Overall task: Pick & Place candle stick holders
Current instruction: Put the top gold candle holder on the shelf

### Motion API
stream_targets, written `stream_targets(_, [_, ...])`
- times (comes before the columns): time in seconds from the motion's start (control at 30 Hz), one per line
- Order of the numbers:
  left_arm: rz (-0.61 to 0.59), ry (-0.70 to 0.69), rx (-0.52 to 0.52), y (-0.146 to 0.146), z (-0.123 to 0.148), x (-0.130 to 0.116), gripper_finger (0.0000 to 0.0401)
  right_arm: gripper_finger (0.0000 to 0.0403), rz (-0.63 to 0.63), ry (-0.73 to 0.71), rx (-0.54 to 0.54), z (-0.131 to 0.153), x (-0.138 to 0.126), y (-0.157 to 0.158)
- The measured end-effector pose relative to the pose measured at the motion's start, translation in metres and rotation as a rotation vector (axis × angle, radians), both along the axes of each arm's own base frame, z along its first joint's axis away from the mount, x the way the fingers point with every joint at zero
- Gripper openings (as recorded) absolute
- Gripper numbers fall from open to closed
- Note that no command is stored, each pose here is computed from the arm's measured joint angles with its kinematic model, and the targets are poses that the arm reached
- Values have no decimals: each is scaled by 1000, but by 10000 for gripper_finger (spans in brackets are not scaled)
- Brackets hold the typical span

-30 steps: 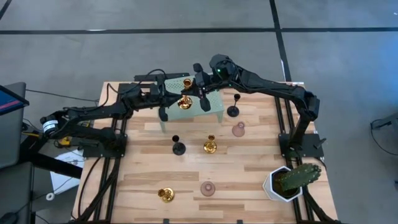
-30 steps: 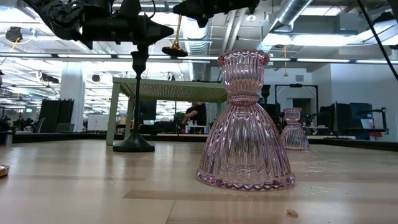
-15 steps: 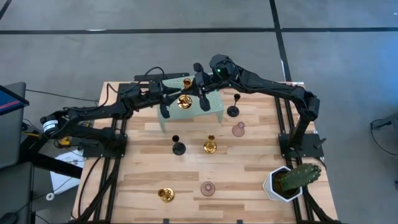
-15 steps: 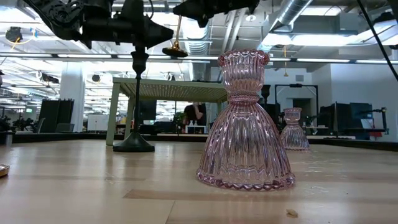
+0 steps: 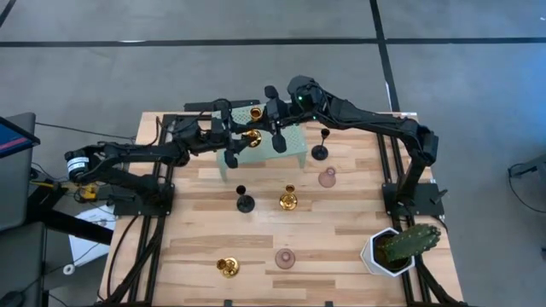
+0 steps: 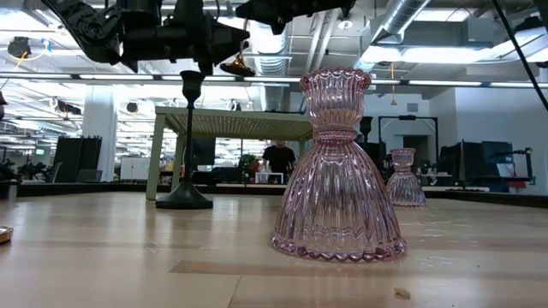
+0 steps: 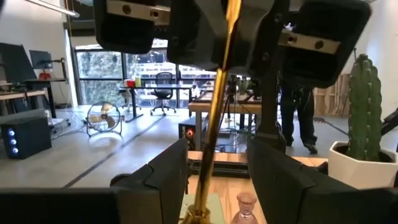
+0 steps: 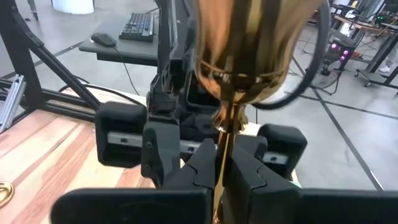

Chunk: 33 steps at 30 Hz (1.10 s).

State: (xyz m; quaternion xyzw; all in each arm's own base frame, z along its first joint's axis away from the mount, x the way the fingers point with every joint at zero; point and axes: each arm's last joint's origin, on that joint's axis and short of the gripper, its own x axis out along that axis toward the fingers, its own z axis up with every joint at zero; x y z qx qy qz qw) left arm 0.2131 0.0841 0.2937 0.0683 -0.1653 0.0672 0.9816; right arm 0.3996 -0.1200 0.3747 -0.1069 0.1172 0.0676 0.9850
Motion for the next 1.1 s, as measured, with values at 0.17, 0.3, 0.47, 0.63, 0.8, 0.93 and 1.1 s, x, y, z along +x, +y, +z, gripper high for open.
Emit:
stream_targets(0.17, [46,6,-21,3,-5,4,134,5,0,0,0,0,0,0])
stream_targets(0.3, [64,2,-27,4,-5,5,100,5,-1,0,0,0,0,0])
stream_targets(0.47, [62,-5,-24,4,-4,4,51,5,-4,-2,-2,0,0,-1])
stream_targets(0.63, [65,-2,-6,4,-4,4,18,7,-4,2,14,0,0,-1])
stream_targets(0.8, [78,-2,-20,4,-4,4,26,10,-10,12,17,-1,-1,-2])
stream_targets(0.93, [86,10,-32,5,-6,4,16,23,-24,18,29,-1,-3,-6])
stream_targets(1.1, [94,20,-47,6,-7,4,16,46,-42,27,30,3,-10,-11])
